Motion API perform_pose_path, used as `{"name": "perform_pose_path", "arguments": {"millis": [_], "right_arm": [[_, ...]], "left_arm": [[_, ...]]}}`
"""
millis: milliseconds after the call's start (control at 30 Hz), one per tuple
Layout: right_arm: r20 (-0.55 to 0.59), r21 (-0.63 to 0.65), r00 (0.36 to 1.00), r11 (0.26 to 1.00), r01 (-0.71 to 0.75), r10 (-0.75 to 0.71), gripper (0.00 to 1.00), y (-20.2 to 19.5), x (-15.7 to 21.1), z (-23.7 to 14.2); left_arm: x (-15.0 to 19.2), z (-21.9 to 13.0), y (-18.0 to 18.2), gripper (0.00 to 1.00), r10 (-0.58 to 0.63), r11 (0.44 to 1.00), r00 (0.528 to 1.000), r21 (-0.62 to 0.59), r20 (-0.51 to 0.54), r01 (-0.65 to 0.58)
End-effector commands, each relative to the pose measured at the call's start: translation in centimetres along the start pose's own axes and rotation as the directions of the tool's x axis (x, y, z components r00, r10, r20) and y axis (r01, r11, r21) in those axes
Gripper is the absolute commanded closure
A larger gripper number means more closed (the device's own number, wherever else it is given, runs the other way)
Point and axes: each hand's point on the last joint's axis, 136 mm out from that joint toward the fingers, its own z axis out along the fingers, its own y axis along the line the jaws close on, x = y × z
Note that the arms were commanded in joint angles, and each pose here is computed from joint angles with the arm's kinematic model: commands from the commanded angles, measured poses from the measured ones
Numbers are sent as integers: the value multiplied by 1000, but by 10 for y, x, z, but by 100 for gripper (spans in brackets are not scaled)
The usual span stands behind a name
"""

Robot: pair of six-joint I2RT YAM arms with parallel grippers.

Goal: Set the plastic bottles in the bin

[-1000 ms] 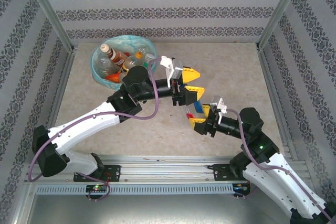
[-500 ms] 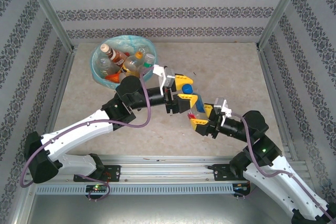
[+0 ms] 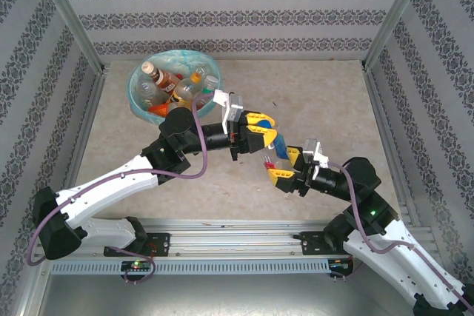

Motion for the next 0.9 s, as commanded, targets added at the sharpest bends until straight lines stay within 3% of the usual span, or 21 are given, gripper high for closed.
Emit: {"name": "perform_pose_path", "arguments": {"millis": [0, 67, 233, 367, 467, 600, 700, 767, 867], "right_arm": [[26, -20, 999, 999, 36, -35, 56, 6, -6, -1], [27, -6, 999, 1000, 30, -30, 47, 4, -5, -1], [48, 95, 999, 995, 6, -11, 7, -13, -7, -3], [63, 167, 998, 986, 7, -18, 2, -24, -8, -7], [65, 202, 998, 979, 5, -18, 2, -31, -6, -7], [64, 230, 998, 973, -7, -8, 2, -38, -4, -5], [59, 239, 998, 971, -13, -1, 2, -41, -4, -2], [54, 250, 998, 968, -20, 6, 2, -44, -4, -1], [50, 264, 999, 964, -34, 22, 2, -49, -2, 2]], "left_arm": [[-26, -3, -19, 97, 16, 998, 996, 57, 89, -21], [-29, -6, -18, 100, 28, 999, 995, 30, 99, -31], [-48, -25, -8, 100, 97, 990, 985, -116, 145, -81], [-83, -63, 11, 100, 219, 911, 959, -391, 177, -135], [-112, -106, 30, 100, 308, 763, 940, -628, 146, -153], [-142, -173, 55, 100, 398, 432, 917, -881, -5, -192], [-161, -197, 55, 100, 466, 261, 872, -919, -149, -296], [-168, -203, 58, 100, 479, 182, 845, -915, -237, -360], [-165, -210, 80, 100, 413, 62, 827, -894, -381, -443]]}}
